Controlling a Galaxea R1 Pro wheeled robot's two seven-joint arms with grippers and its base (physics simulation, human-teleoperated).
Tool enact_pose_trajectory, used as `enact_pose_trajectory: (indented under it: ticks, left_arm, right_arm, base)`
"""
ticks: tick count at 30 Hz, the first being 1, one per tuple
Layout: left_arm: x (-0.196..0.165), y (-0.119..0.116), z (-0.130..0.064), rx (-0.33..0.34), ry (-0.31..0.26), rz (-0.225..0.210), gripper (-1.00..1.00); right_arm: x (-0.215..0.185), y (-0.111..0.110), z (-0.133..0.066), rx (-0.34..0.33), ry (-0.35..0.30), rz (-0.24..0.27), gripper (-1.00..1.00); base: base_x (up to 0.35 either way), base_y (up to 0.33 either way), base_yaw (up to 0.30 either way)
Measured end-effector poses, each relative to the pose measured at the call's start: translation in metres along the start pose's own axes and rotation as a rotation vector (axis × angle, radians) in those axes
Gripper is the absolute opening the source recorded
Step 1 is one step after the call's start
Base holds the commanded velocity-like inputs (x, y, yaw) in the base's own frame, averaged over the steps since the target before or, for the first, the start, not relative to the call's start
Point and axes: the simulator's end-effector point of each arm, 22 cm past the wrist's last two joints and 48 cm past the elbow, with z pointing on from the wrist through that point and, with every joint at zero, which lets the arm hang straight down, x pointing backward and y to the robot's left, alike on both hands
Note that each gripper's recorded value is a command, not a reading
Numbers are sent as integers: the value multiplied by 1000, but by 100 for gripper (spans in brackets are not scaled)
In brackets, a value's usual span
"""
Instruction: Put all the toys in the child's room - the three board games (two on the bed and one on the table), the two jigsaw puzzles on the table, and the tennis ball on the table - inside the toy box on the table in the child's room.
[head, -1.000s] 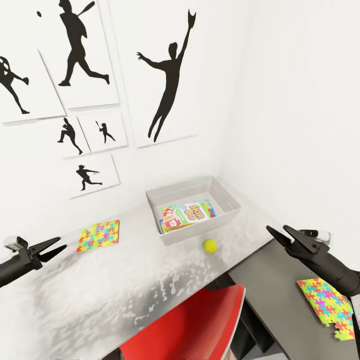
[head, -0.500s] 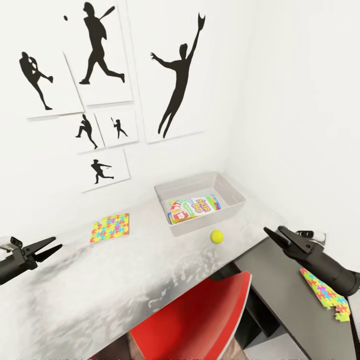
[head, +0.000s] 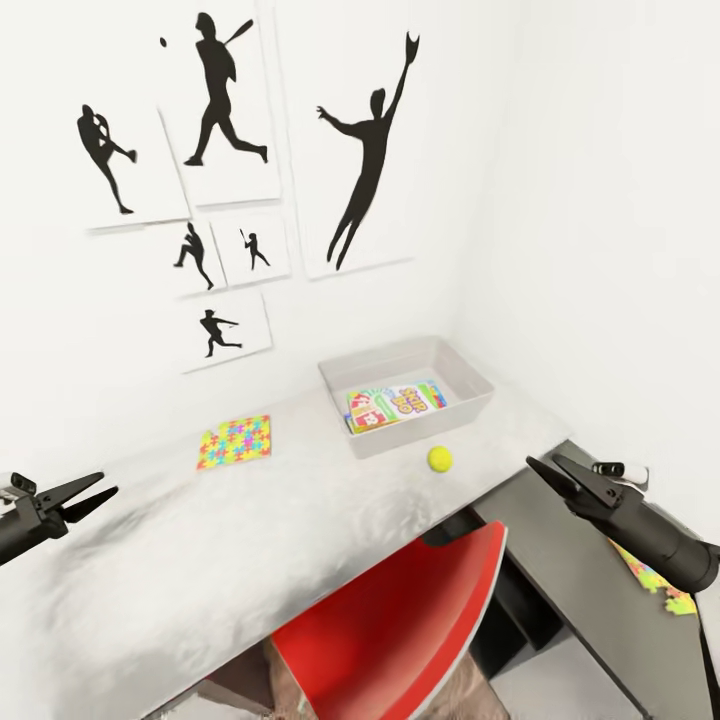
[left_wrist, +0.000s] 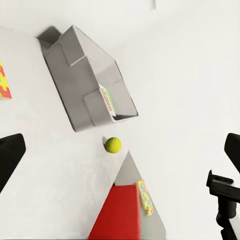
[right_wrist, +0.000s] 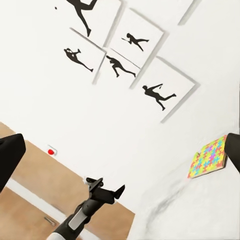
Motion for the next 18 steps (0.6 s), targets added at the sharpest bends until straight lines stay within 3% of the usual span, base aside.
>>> enact_pose_trajectory:
  ticks: [18]
  left_arm:
    - [0,0,-1,0,0,-1,100]
  right_arm:
    - [0,0,0,1,2,-1,100]
  base:
    - [-205,-136,260]
